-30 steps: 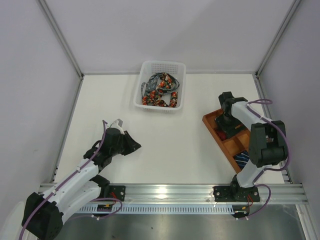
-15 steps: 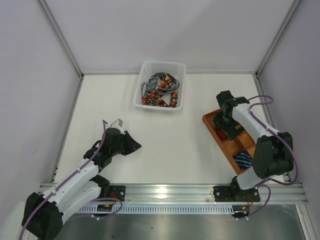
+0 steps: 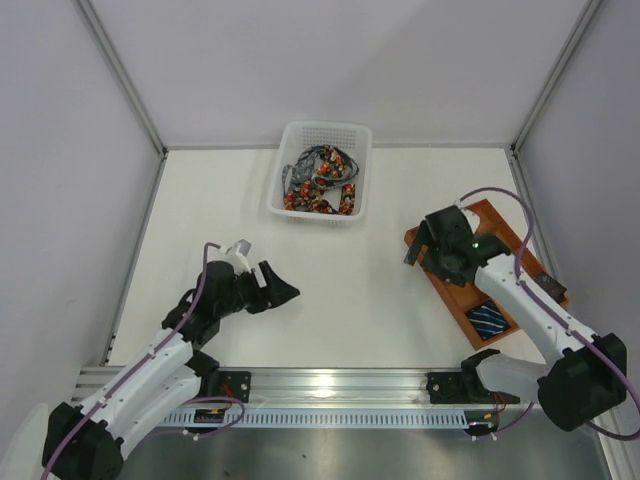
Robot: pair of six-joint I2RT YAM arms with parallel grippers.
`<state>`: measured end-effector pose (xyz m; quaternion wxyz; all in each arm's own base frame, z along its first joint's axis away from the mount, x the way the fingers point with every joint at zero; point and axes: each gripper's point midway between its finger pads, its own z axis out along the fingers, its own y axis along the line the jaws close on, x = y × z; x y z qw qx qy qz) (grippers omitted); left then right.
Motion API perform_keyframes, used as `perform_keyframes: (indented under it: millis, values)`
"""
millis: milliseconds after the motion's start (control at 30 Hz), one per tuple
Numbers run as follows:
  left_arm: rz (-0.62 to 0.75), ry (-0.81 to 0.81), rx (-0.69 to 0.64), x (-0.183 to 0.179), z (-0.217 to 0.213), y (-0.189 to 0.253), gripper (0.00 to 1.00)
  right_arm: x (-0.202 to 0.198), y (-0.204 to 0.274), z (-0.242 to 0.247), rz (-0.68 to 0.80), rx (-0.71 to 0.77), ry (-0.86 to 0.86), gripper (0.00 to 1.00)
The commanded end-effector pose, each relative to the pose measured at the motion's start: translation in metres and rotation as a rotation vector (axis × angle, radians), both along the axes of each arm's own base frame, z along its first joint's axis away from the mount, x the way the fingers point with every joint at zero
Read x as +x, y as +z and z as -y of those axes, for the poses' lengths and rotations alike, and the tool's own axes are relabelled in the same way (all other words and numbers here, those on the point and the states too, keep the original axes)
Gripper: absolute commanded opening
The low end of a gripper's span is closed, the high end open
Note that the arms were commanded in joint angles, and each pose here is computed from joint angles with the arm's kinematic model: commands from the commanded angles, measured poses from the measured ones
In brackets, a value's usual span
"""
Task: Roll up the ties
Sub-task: Place the rolled tie into the container
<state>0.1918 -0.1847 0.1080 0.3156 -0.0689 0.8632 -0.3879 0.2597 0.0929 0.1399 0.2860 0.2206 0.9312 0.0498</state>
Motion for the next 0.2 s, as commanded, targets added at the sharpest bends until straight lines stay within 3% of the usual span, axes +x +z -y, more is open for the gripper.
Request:
perform_keyframes:
  millis: [0, 167]
  values:
    - [0.039, -0.035, -0.079, -0.006, 0.007, 0.015, 0.86, -0.009, -0.01, -0.035, 0.07, 0.065, 0.175, 1.0]
    - [0.048, -0.036, -0.127, -0.014, 0.007, 0.02, 0.94, -0.015, -0.004, -0.052, 0.178, 0.168, 0.252, 1.0]
